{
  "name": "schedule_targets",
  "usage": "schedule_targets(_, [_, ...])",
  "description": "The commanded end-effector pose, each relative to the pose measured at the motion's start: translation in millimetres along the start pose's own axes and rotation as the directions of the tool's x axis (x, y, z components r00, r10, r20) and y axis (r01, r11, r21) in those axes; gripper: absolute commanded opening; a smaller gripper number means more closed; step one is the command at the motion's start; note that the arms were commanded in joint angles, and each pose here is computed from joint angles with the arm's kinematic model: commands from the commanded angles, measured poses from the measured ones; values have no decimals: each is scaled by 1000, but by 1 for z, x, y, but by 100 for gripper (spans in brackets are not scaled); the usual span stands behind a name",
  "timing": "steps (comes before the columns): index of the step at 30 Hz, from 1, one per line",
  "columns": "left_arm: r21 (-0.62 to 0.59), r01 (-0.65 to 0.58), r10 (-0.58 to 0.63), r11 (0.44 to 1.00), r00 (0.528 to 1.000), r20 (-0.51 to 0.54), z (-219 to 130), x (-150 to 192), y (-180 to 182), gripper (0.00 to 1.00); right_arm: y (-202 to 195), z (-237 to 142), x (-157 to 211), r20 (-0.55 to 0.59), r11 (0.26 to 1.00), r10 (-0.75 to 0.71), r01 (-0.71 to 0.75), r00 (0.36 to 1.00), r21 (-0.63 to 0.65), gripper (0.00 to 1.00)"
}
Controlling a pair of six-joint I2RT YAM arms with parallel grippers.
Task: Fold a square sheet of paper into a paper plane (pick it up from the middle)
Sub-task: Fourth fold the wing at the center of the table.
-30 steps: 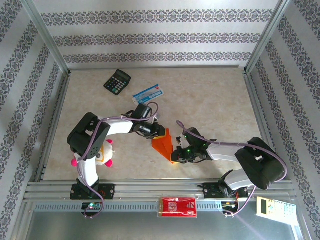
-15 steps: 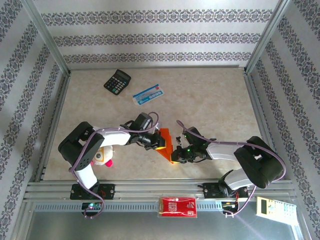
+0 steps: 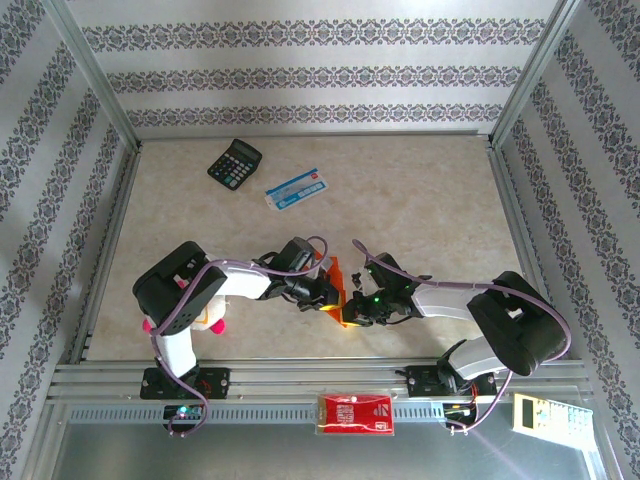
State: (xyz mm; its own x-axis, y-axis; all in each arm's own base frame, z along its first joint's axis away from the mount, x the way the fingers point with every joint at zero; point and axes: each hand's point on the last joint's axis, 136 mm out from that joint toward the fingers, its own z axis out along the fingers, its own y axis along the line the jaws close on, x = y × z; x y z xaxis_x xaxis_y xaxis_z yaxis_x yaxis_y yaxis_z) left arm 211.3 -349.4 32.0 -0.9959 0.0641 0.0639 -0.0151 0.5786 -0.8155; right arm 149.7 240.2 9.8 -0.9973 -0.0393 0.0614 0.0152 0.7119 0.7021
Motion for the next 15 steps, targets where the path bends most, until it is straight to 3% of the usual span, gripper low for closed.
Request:
schedule_targets(1, [-40,-4,5,999,1000,5,4,-1,11,0,-80,-2,33,-24,939,176,-161,984,305,0])
schedule_targets(15, [-85,-3,5,996,1000,23,-3,-27,27,3,-90,-4,38,-38,914,204,-177,978,366,0])
